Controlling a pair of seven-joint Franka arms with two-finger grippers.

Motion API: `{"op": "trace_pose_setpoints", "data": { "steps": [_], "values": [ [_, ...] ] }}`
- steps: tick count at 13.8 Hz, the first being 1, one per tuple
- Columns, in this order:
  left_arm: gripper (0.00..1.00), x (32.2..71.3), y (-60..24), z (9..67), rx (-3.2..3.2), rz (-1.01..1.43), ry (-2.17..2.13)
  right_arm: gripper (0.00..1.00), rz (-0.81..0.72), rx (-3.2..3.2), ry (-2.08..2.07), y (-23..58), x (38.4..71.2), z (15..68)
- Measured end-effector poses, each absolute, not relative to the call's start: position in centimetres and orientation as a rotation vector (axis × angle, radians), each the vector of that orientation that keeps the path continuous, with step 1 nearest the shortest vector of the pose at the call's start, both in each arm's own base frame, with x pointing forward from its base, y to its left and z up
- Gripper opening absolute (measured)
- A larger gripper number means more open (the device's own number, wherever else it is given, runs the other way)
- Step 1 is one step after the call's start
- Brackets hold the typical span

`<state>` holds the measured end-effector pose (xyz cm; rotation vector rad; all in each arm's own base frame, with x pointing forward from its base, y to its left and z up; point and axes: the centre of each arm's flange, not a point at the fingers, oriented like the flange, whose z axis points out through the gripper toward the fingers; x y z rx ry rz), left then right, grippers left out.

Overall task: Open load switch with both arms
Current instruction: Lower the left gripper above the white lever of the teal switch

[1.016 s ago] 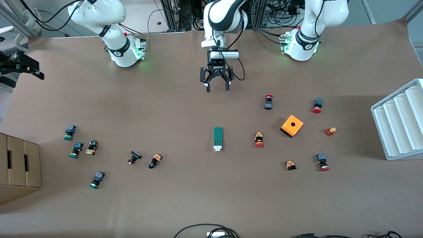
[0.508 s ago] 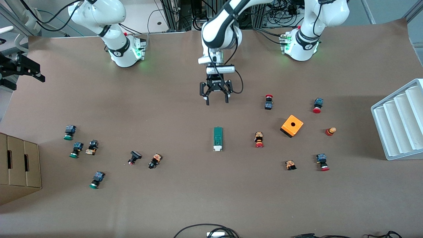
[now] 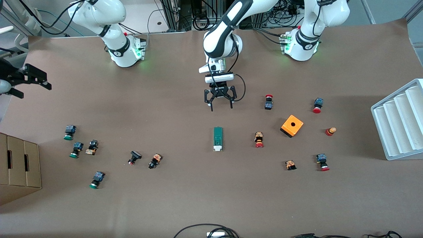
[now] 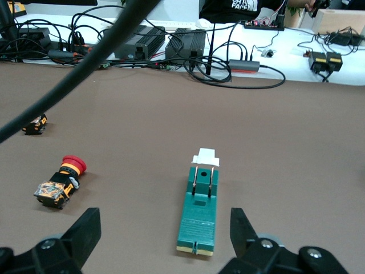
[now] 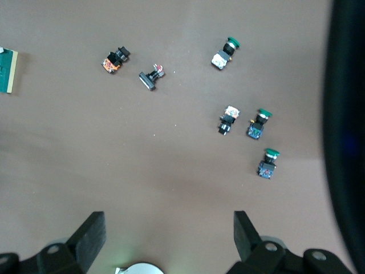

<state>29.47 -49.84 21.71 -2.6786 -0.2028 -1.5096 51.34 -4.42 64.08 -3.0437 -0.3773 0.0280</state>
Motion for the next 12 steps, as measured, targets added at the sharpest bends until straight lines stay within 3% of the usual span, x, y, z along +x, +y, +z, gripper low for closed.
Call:
{"op": "trace_pose_setpoints", "data": {
  "steps": [12],
  "values": [
    [1.00, 31.7, -51.9, 14.1, -2.600, -1.559, -0.125, 1.00, -0.012, -3.071, -0.310, -0.7, 56.5, 59.0]
  ]
}}
